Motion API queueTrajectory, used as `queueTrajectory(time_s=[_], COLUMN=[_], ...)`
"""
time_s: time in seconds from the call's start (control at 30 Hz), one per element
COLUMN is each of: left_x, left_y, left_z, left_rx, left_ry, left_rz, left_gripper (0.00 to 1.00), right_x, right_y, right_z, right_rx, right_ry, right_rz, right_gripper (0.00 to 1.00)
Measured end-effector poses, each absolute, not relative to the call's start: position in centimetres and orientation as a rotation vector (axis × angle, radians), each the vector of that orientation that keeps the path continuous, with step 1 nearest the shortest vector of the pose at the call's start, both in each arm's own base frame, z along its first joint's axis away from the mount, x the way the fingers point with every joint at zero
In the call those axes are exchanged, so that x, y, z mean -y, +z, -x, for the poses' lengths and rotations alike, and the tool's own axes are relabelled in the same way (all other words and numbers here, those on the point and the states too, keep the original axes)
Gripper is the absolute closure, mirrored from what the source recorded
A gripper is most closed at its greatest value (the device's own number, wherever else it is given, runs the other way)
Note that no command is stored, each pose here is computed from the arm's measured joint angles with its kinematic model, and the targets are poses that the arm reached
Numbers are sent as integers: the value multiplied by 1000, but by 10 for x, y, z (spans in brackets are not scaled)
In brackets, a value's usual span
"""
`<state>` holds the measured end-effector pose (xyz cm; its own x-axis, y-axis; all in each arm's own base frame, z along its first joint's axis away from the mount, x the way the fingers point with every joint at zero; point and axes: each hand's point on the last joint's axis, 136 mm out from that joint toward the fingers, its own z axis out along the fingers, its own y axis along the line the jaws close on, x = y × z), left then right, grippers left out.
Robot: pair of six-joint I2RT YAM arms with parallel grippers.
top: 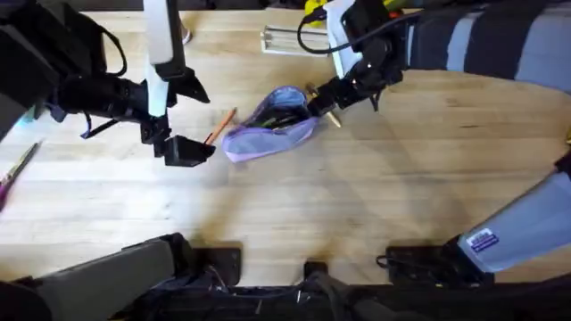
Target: Unzip the bag, pick up the pens from the table one at a time and place them inside, then zip the bag closed.
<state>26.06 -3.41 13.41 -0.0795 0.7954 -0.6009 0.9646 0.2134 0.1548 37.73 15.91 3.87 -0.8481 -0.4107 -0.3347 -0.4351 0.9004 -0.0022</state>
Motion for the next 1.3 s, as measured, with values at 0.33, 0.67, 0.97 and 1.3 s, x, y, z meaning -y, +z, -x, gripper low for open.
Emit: queueTrajectory(time_s=[0.33,0.67,0.97,1.3], left_x=[34,34,34,34], left_y=[134,134,134,134], left_z=[-261,-261,-261,-261], left_rx=[-1917,-1917,-1917,-1917], left_ry=[-381,-381,-380,-380], left_rz=[-1624,-1624,-1624,-1624], left_gripper=[7,8,7,7], right_x=[-166,-165,-171,-231], right_y=[38,41,89,218], right_z=[-381,-387,-396,-358], right_rx=[-2724,-2711,-2578,-1887], right_ry=[100,93,115,383], right_rz=[653,644,765,1432], right_gripper=[310,960,967,971])
